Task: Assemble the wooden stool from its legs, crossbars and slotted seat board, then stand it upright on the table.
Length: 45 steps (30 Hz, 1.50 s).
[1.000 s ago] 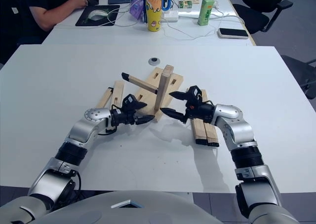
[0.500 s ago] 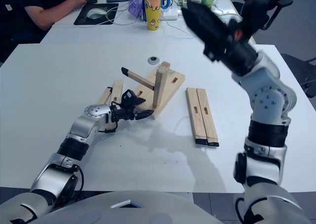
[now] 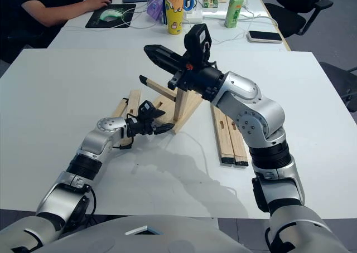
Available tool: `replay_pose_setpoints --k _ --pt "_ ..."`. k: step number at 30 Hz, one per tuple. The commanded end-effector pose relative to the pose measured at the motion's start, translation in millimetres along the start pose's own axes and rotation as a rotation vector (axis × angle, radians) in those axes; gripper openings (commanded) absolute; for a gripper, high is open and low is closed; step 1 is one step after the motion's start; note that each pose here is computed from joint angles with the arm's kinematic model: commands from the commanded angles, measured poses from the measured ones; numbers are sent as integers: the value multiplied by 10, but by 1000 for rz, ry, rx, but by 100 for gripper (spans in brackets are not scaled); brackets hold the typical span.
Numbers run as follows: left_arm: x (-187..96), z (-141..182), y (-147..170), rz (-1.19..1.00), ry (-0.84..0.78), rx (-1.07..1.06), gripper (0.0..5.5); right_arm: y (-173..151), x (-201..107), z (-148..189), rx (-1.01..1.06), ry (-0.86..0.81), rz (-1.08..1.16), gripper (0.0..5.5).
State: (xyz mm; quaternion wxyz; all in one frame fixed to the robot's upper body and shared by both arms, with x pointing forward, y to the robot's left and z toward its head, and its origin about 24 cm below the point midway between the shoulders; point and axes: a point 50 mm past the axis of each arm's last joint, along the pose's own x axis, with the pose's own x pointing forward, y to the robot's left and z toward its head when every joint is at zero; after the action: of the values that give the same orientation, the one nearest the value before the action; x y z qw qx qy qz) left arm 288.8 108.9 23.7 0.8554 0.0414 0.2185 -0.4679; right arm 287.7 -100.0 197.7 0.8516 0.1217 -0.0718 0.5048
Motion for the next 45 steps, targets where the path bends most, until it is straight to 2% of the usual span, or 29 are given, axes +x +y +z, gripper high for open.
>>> replay_pose_setpoints --k 1,2,4,8,11,14,16,22,27,33,40,45 --pt "-115 -746 -87 39 290 -178 372 32 -103 403 182 -303 128 3" --pt "-110 -733 -81 40 287 -175 372 114 -150 505 209 -357 206 3" --pt "-109 -701 -70 48 264 -174 372 300 -263 524 267 -343 381 3" --pt "-119 -542 -58 46 160 -129 372 446 -556 45 342 -44 460 3" --pt "-123 -429 -55 33 89 -107 372 359 -750 -443 376 180 325 3" --pt "-140 -364 -70 2 73 -104 372 171 -791 -861 344 285 87 3" --pt "-203 -321 -55 -3 70 -81 372 171 -764 -1074 296 357 21 3" --pt "-641 -72 224 117 50 -8 372 318 -576 -1382 272 353 -63 3" --pt "-903 -64 435 205 135 46 372 213 -376 -1438 246 292 -280 3" --pt "-997 -1 536 233 138 62 372 55 -406 -1293 192 249 -440 3" --pt "-819 -61 346 189 98 17 372 -101 -553 -1143 -16 369 -499 3" --pt "-651 -81 189 165 58 -19 372 -185 -620 -1117 -74 422 -478 3"
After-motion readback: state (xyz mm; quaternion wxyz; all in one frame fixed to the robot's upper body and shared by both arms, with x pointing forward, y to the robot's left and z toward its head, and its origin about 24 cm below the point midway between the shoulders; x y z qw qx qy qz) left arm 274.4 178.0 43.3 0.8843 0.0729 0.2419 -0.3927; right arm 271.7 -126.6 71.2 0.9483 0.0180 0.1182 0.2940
